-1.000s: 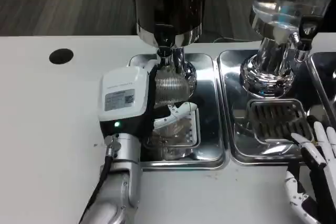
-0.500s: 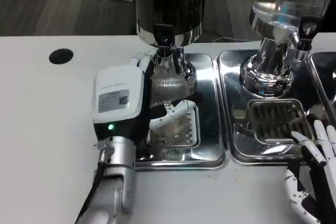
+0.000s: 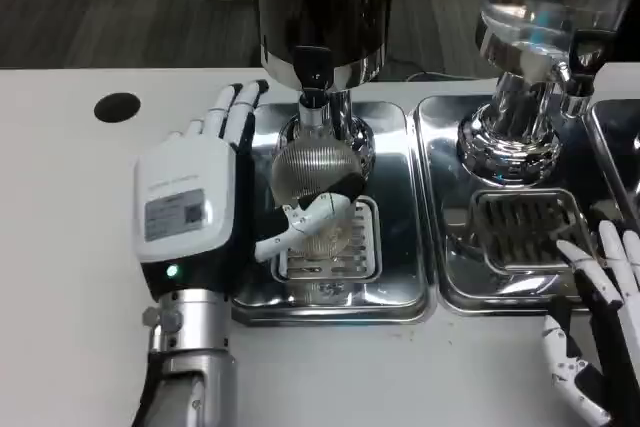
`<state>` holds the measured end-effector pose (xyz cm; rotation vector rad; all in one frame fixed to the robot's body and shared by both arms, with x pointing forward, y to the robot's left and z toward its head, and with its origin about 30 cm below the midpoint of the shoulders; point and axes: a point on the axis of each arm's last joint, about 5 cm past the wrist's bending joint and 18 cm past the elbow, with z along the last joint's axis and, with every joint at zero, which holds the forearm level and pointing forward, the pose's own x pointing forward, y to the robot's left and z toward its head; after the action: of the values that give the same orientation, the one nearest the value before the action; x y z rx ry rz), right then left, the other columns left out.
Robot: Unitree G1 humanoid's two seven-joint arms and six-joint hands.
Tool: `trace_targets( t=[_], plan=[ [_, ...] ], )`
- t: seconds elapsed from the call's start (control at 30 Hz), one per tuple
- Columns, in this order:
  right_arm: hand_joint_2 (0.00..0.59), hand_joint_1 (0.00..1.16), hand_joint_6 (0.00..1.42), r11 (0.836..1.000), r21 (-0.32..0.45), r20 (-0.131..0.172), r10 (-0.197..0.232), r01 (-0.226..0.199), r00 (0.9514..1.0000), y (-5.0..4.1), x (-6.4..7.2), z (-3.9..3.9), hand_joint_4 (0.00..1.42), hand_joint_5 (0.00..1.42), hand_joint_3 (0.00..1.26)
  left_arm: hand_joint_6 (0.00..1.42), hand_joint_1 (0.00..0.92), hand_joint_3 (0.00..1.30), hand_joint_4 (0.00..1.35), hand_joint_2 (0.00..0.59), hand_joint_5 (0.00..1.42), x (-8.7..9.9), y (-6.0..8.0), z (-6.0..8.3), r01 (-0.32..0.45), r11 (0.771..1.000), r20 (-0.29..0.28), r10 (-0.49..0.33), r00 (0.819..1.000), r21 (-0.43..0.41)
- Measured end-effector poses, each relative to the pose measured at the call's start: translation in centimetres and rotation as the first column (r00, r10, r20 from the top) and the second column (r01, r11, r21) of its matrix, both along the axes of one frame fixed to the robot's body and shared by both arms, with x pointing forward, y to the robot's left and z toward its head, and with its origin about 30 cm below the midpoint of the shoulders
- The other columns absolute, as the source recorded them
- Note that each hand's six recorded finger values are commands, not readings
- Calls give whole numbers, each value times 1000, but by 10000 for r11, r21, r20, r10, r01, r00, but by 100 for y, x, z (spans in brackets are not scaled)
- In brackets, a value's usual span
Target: Grasp the cup under the faucet to collect the drink, then remove the cup.
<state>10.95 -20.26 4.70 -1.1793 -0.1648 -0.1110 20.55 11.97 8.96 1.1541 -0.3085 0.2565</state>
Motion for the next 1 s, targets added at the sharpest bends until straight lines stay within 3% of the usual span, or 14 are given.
trace_targets(
  t=[0.13,0.27,0.47,0.73,1.0],
  plan=[
    [579,200,0,9995,-254,189,196,-191,9996,5,14,37,0,0,150,108,0,119,0,21,122,-35,64,97,135,9998,563,-126,9983,-156],
    [580,199,0,9980,-560,98,299,-293,9995,-2,5,33,0,0,135,98,0,106,0,22,106,-66,148,199,278,9995,948,-264,9951,-142],
    [580,199,0,9952,-816,39,541,-536,9985,27,-5,27,0,0,127,101,0,91,0,32,106,-82,151,391,863,9963,1448,-856,9858,14],
    [580,199,0,9938,-873,-8,685,-683,9977,52,-33,28,0,0,125,150,0,131,0,35,153,45,64,618,1327,9870,1015,-1417,9847,913],
    [580,199,0,9957,-728,-144,559,-568,9983,47,-75,16,0,0,125,230,0,246,99,37,242,17,-62,539,1513,9842,436,-1558,9868,923]
  ],
)
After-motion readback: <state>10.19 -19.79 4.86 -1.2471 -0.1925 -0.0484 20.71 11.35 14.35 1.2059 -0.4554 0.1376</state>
